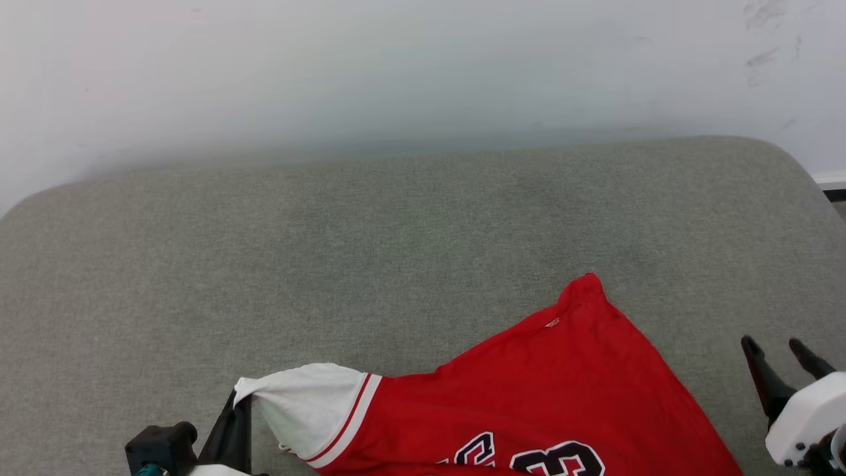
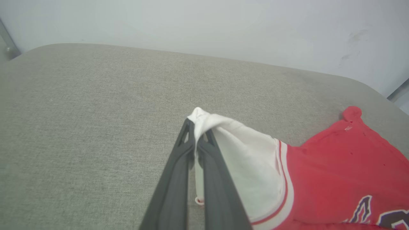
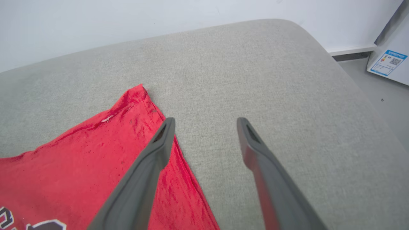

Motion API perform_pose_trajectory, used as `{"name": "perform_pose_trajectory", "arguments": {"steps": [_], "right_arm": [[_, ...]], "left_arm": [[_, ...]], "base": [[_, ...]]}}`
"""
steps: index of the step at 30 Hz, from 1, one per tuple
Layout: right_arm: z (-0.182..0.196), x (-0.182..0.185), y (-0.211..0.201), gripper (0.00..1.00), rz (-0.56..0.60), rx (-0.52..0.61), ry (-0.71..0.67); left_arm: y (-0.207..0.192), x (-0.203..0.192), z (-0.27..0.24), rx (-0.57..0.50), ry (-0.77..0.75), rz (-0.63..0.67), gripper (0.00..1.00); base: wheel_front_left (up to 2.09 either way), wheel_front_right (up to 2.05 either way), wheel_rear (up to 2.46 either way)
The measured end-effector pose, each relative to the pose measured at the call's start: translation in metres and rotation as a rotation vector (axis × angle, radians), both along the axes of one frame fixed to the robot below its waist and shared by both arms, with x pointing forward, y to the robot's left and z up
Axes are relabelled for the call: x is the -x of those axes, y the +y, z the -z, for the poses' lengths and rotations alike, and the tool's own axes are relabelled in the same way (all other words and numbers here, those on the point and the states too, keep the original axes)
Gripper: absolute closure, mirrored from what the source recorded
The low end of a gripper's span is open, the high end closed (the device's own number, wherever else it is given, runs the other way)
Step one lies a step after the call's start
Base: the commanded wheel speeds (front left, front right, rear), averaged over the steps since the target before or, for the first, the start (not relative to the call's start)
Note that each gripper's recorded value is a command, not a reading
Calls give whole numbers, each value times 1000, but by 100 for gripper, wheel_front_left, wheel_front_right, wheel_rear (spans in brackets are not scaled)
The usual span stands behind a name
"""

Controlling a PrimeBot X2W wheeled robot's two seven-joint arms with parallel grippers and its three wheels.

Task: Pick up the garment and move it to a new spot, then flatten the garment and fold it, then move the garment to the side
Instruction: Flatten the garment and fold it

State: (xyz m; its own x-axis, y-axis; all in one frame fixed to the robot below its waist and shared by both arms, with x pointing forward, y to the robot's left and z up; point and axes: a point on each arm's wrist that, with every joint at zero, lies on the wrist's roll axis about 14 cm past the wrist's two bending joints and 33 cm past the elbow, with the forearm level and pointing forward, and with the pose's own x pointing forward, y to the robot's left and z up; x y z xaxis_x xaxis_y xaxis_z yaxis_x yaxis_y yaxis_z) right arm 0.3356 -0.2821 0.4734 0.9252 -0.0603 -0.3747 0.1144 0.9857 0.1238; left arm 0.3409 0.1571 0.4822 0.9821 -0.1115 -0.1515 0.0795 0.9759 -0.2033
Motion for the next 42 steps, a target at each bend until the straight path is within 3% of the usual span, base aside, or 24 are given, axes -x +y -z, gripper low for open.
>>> {"name": "perform_pose_trajectory", "arguments": {"steps": [4, 8, 18, 21, 29, 30, 31, 38, 42], "right_arm": [[-9, -29, 8, 0, -19, -20, -72], [-10, -65, 22, 0, -78, -31, -35], [41, -119, 67, 0, -286, 17, 436], [54, -131, 83, 0, -341, 41, 520], [112, -128, 118, 0, -467, 65, 762], [113, -128, 118, 85, -473, 66, 769], [113, -128, 119, 100, -477, 68, 772], [104, -121, 123, 100, -496, 67, 749], [81, -126, 121, 100, -489, 84, 646]], "left_arm": [[0, -6, -2, 1, -6, 1, 100], [1, -17, -8, -5, -26, 6, 100], [8, -40, 3, 3, -14, -18, 100], [10, -45, 9, 4, -2, -26, 100], [22, -48, 27, -7, 38, -62, 100], [23, -47, 28, -7, 41, -65, 100], [23, -47, 28, -7, 42, -65, 100], [25, -47, 22, -6, 24, -66, 100], [41, -49, 5, -37, -14, -78, 100]], "base": [[0, 0, 0], [0, 0, 0], [0, 0, 0], [0, 0, 0], [0, 0, 0], [0, 0, 0], [0, 0, 0], [0, 0, 0], [0, 0, 0]]}}
